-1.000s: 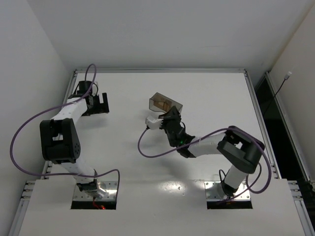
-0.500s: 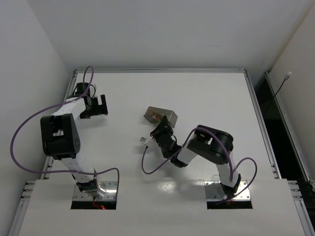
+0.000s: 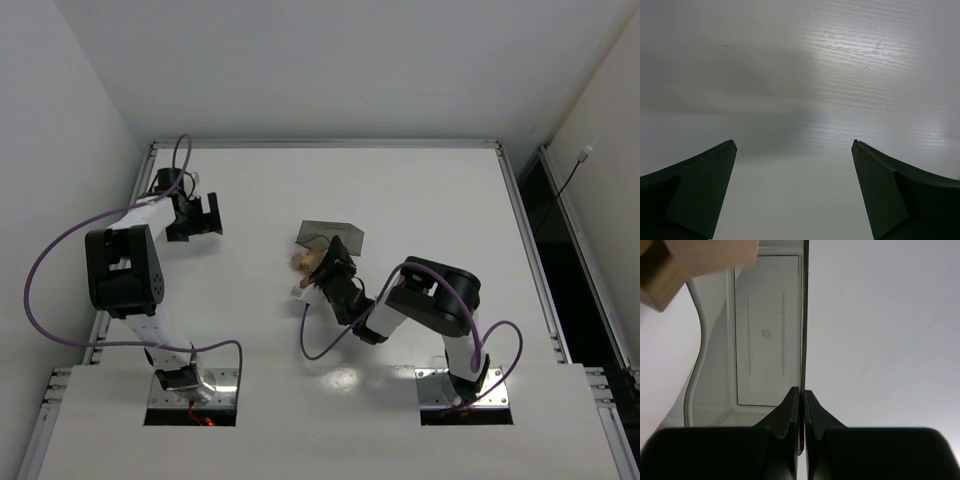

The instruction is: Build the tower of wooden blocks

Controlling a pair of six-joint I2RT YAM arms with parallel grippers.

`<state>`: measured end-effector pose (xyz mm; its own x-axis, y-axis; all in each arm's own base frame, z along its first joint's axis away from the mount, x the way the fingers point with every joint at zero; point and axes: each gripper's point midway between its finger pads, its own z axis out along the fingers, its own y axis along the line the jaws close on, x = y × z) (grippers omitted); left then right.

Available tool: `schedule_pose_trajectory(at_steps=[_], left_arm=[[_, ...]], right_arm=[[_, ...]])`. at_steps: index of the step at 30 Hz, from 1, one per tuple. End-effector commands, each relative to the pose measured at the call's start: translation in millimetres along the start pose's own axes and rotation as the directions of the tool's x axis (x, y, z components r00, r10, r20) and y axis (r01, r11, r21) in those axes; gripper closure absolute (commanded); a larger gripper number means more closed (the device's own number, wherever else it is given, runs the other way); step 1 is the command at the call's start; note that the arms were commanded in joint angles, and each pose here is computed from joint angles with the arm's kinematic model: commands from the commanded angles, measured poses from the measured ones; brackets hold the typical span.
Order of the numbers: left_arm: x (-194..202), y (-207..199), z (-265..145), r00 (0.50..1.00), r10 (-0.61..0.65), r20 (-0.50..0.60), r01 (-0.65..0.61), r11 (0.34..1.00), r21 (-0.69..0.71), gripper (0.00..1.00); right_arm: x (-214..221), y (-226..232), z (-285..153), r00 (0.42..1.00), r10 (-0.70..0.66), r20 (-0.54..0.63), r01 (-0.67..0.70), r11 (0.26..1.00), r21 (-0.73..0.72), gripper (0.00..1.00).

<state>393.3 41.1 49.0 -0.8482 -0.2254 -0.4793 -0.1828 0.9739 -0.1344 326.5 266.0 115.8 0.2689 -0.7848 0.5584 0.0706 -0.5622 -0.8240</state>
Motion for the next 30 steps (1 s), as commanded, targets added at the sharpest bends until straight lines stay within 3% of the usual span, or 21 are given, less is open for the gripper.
schedule_pose_trajectory(at_steps=[1, 9, 13, 15, 16, 17, 18, 19, 20, 21, 22, 23, 25, 30], left_arm=[[-22.6, -1.4, -5.4, 0.998, -0.018, 0.055, 0.017, 1.0, 0.021, 0.01], [-22.1, -2.8, -4.2, 0.999, -0.019, 0.045, 0.018, 0.999, 0.029, 0.01], [-21.7, -2.5, -5.9, 0.998, -0.006, 0.056, 0.004, 1.0, 0.029, 0.01], [-24.0, -2.9, -11.4, 0.996, 0.007, 0.088, -0.01, 0.999, 0.031, 0.01], [-28.3, -3.5, -14.2, 0.994, 0.009, 0.106, -0.013, 0.999, 0.032, 0.01], [-29.9, -3.6, -17.7, 0.992, 0.022, 0.125, -0.026, 0.999, 0.032, 0.01], [-26.7, -3.5, -18.6, 0.992, 0.021, 0.122, -0.025, 0.999, 0.032, 0.01], [-28.9, -3.1, -18.6, 0.991, 0.034, 0.131, -0.039, 0.999, 0.031, 0.01], [-27.5, -9.7, -21.6, 0.989, 0.057, 0.136, -0.064, 0.997, 0.046, 0.01], [-32.1, -14.4, -25.3, 0.985, 0.066, 0.158, -0.075, 0.996, 0.051, 0.01], [-32.2, -14.4, -25.3, 0.985, 0.066, 0.158, -0.075, 0.996, 0.051, 0.01], [-37.5, -21.4, -29.6, 0.98, 0.077, 0.183, -0.09, 0.994, 0.065, 0.01], [-31.0, -30.2, -29.2, 0.98, 0.085, 0.181, -0.104, 0.99, 0.099, 0.01], [-28.6, -46.2, -32.5, 0.974, 0.11, 0.198, -0.142, 0.978, 0.156, 0.01]], right_arm=[[67.8, -80.7, -25.5, 0.921, 0.366, -0.134, -0.296, 0.88, 0.37, 1.0], [72.9, -99.2, -13.3, 0.884, 0.44, -0.158, -0.345, 0.842, 0.415, 1.0], [101.4, -92.6, -0.4, 0.787, 0.56, -0.26, -0.431, 0.8, 0.419, 1.0], [105.4, -84.2, 2.3, 0.725, 0.629, -0.28, -0.525, 0.768, 0.367, 1.0], [92.3, -71.4, 11.9, 0.768, 0.563, -0.305, -0.508, 0.826, 0.244, 1.0], [104.6, -73.8, 12.3, 0.638, 0.706, -0.308, -0.653, 0.708, 0.271, 1.0], [89.5, -57.4, 23.5, 0.638, 0.699, -0.324, -0.683, 0.707, 0.182, 1.0], [76.6, -31.8, 17.2, 0.754, 0.557, -0.348, -0.618, 0.781, -0.089, 1.0], [66.1, -54.8, 32.9, 0.514, 0.804, -0.3, -0.853, 0.517, -0.075, 1.0], [69.9, -44.8, 36.7, 0.462, 0.817, -0.344, -0.886, 0.442, -0.14, 1.0], [58.4, -26.8, 31.0, 0.477, 0.793, -0.378, -0.876, 0.398, -0.271, 1.0], [59.3, -32.6, 34.6, 0.396, 0.831, -0.391, -0.913, 0.31, -0.266, 1.0], [57.6, -16.1, 35.9, 0.327, 0.85, -0.413, -0.918, 0.181, -0.353, 1.0], [69.6, 2.1, 32.6, 0.122, 0.865, -0.487, -0.924, -0.081, -0.374, 1.0]])
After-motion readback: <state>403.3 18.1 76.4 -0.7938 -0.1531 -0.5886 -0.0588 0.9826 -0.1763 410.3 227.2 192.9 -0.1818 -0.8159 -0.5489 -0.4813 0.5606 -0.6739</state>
